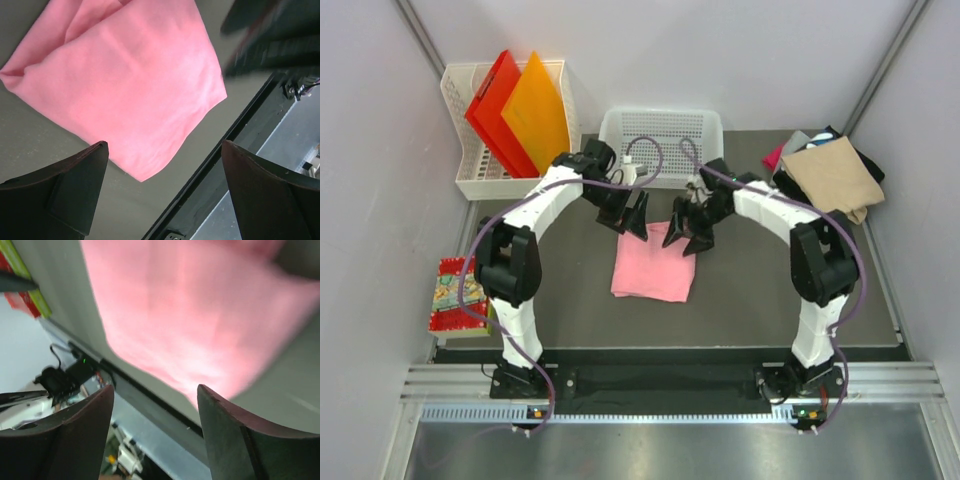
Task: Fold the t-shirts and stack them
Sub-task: Fold the long partially folded tshirt into a neat square, then put the neatly folded tshirt into the corner of the board with the right arm
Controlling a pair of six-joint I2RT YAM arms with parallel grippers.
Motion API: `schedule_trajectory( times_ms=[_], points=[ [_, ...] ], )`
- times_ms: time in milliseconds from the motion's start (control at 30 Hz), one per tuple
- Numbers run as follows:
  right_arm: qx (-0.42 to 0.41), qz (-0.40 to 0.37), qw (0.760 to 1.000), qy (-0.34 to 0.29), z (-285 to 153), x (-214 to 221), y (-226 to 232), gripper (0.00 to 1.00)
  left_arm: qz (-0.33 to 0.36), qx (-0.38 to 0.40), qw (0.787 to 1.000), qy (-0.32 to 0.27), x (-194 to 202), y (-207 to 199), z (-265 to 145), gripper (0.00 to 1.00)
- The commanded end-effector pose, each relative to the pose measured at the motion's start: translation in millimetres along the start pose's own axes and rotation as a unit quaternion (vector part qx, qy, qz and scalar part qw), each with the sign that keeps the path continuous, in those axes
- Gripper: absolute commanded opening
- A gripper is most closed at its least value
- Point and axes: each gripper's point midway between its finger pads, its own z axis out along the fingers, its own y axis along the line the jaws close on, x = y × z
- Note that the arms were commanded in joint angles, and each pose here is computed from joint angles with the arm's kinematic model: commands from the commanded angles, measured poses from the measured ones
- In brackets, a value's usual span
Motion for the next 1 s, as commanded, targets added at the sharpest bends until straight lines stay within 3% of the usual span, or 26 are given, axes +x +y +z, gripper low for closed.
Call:
schedule_trajectory(
  times_ms=[0, 167, 500, 800, 967],
  points=[
    [0.034, -0.001, 0.998, -0.049, -40.7, -37.6, -45.5, 0.68, 0.014, 0.024, 1.000, -0.010, 2.7, -12.0, -4.9, 0.99],
    [0.051, 0.009, 0.998, -0.047, -25.4, -71.3, -84.2, 0.68, 0.017, 0.045, 0.999, 0.012, 21.9, -12.1, 11.0, 0.98],
    [0.040, 0.009, 0.998, -0.052, -7.0, -103.8, -95.0, 0.67, 0.035, 0.052, 0.997, 0.035, 36.6, -8.2, 48.3, 0.96],
    [-0.002, 0.015, 0.999, -0.036, 20.3, -70.6, -81.9, 0.66, 0.036, 0.022, 0.997, 0.066, 52.6, 19.7, 77.0, 0.96],
    [0.018, 0.002, 0.997, -0.081, 15.4, -45.1, -83.3, 0.68, 0.040, 0.012, 0.996, 0.084, 70.6, 30.0, 83.8, 0.96]
  ],
)
